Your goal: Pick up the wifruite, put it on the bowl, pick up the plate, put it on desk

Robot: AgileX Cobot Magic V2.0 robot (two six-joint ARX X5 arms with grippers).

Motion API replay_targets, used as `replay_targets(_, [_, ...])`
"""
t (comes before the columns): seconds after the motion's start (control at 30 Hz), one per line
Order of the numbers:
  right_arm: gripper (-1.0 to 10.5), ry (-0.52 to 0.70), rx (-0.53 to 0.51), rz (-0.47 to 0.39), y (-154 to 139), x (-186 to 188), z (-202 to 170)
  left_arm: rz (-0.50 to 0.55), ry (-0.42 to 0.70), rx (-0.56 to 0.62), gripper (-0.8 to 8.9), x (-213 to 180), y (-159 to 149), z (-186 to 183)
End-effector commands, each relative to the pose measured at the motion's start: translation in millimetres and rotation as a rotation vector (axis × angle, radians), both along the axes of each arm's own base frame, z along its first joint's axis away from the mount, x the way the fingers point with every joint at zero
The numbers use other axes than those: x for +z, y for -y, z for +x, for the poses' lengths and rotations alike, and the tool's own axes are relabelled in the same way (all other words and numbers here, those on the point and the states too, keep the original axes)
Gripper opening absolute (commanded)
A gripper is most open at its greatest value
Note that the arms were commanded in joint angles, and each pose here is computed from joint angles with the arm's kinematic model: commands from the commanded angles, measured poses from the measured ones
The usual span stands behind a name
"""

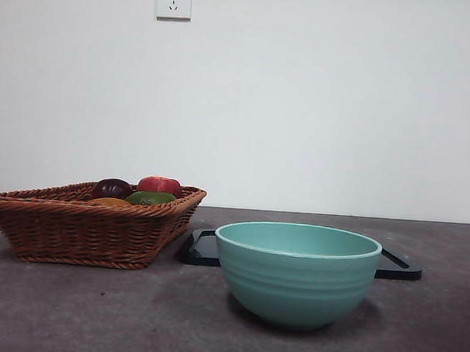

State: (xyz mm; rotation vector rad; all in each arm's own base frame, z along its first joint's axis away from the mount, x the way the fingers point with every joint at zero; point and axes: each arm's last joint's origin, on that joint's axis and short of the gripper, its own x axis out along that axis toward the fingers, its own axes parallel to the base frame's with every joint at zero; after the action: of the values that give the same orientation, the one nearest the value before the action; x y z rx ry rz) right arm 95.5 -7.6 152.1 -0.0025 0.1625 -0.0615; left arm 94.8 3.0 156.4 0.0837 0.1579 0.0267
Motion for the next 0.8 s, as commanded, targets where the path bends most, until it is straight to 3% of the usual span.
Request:
replay_targets(0.03, [0.1,-0.012,-0.003,-0.001,0.3,-2.5,0.0,-0.01,-0.025,0.007,0.07,-7.5,-0.3,0.8])
replay_targets(0.8, [0.1,0.013,-0.003,-0.001,0.3,0.0,0.3,-0.01,-0.025,0.007,0.07,-7.5,-0.3,0.8])
